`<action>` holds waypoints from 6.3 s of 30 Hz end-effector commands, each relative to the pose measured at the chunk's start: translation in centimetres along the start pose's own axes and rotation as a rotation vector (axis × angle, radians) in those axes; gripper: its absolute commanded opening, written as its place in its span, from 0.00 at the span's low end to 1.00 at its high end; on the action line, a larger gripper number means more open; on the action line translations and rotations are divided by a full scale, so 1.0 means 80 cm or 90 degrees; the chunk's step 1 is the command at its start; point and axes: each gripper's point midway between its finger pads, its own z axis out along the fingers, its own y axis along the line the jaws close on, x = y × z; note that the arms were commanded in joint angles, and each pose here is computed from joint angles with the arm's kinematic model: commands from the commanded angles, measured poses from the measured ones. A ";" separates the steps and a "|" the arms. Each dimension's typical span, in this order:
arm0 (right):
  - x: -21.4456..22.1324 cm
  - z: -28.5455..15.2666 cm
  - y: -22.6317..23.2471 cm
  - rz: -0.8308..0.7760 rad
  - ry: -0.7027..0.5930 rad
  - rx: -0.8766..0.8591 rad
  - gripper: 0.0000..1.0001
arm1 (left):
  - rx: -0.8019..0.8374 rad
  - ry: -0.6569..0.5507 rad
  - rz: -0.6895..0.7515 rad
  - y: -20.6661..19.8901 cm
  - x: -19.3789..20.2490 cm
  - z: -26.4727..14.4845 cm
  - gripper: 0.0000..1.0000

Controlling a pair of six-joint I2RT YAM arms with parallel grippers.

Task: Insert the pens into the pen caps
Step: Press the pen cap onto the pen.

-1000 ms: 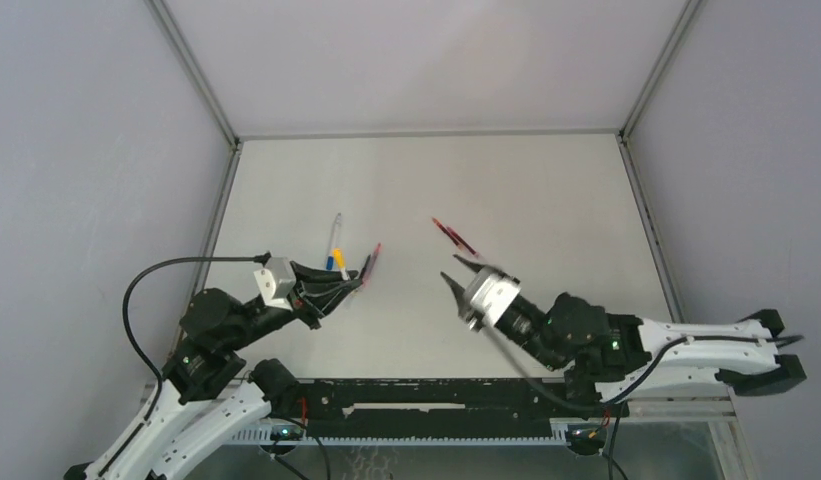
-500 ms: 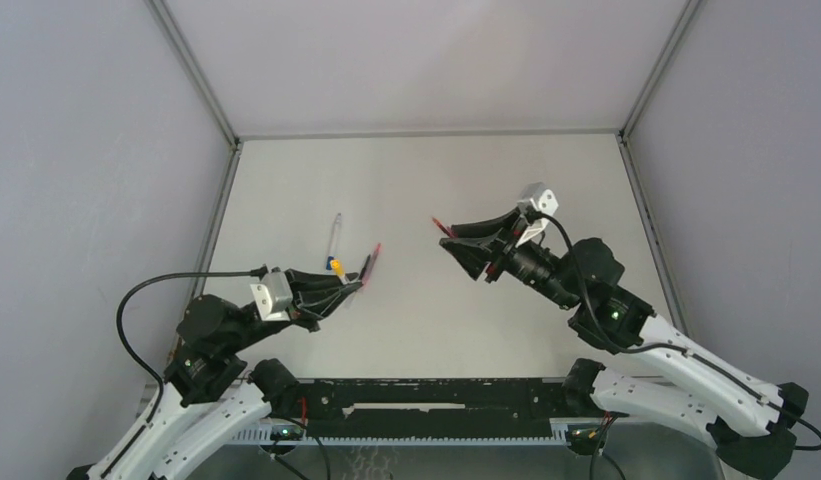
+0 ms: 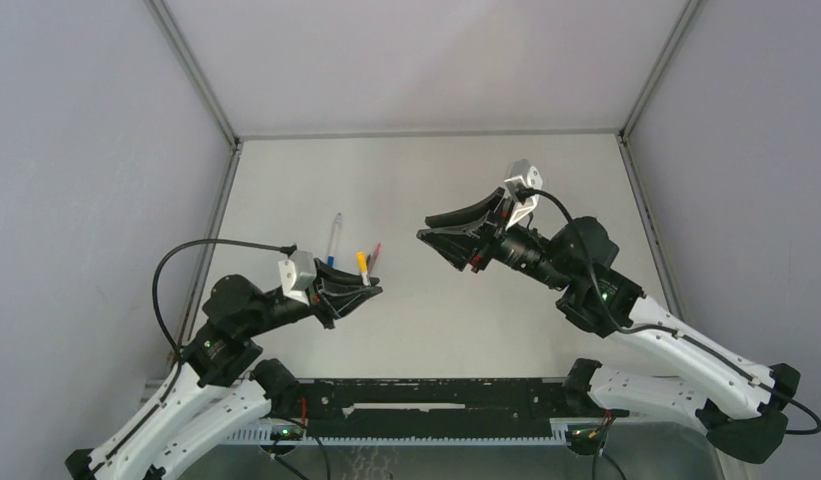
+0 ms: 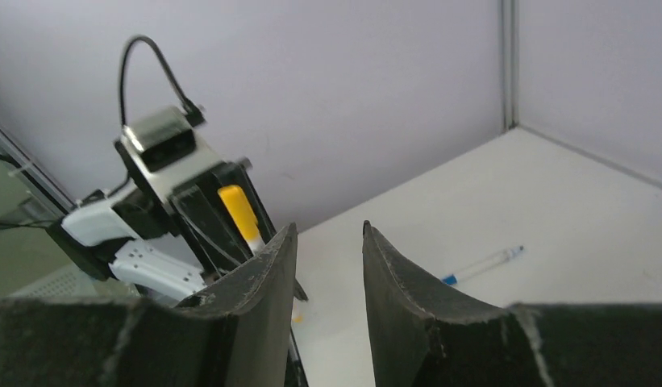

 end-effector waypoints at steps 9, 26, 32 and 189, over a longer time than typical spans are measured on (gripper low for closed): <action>-0.051 0.050 0.053 -0.001 -0.034 -0.030 0.52 | 0.035 0.004 -0.085 -0.014 -0.007 0.009 0.00; -0.003 0.107 0.057 0.019 0.041 0.009 0.54 | 0.044 0.037 -0.117 -0.014 0.002 0.016 0.00; 0.025 0.110 0.060 0.003 0.093 0.010 0.54 | 0.040 0.037 -0.113 -0.013 0.002 0.016 0.00; 0.029 -0.034 0.088 -0.257 0.001 -0.148 0.58 | 0.176 -0.245 0.186 -0.086 -0.069 -0.058 0.00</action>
